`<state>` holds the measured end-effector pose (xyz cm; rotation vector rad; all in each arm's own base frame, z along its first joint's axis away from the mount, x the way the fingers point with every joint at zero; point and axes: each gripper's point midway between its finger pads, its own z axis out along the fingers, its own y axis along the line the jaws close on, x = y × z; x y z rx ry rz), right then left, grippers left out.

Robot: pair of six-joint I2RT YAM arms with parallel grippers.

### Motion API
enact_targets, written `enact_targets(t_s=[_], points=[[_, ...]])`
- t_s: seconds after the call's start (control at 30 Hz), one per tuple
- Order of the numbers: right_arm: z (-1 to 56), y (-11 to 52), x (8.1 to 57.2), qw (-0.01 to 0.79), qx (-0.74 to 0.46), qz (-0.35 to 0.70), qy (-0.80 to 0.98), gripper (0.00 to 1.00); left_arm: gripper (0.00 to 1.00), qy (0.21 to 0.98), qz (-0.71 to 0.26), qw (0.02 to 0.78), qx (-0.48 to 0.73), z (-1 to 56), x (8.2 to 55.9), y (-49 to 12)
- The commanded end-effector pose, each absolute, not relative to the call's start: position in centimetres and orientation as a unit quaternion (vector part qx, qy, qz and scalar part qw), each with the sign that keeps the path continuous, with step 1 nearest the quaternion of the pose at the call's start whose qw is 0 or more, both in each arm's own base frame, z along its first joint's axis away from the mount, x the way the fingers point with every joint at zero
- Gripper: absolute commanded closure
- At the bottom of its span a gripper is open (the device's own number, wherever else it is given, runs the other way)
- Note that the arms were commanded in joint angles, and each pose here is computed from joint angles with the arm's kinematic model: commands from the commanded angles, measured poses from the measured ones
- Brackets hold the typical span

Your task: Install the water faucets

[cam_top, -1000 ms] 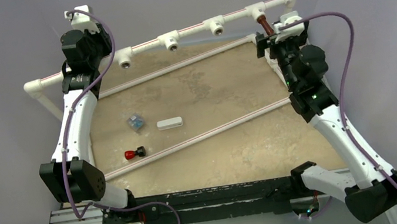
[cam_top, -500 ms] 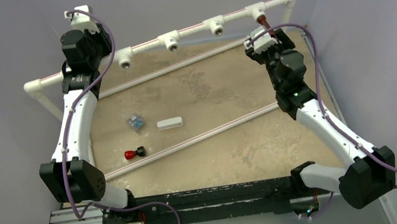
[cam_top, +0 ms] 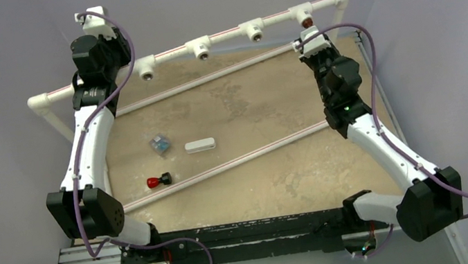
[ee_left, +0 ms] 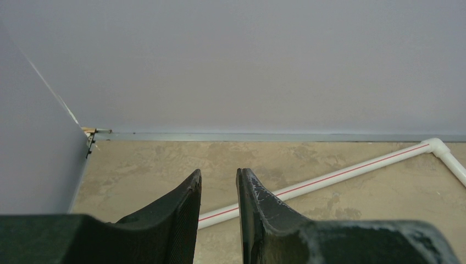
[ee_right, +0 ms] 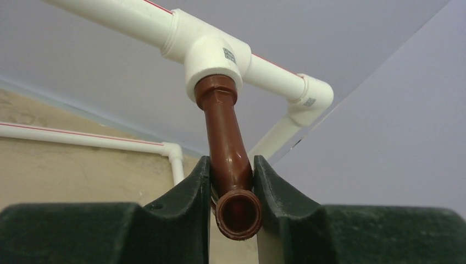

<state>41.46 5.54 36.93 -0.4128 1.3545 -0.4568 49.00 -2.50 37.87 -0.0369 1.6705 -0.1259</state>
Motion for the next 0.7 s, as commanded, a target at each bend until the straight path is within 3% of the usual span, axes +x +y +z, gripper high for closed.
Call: enact_targets(t_s=[0.0, 0.43, 0.67], points=[[39.0, 5.1, 41.4, 0.760, -0.157, -0.182, 0.603, 1.00, 0.71, 0.786, -0.065, 0.615, -0.017, 33.3, 48.8, -2.8], [39.3, 7.5, 40.7, 0.784, -0.063, 0.086, 0.611, 1.00, 0.71, 0.786, -0.065, 0.614, -0.018, 33.3, 48.8, -2.7], [40.2, 7.4, 40.6, 0.768, -0.022, 0.182, 0.614, 1.00, 0.71, 0.786, -0.069, 0.615, -0.020, 33.4, 48.8, -2.5]])
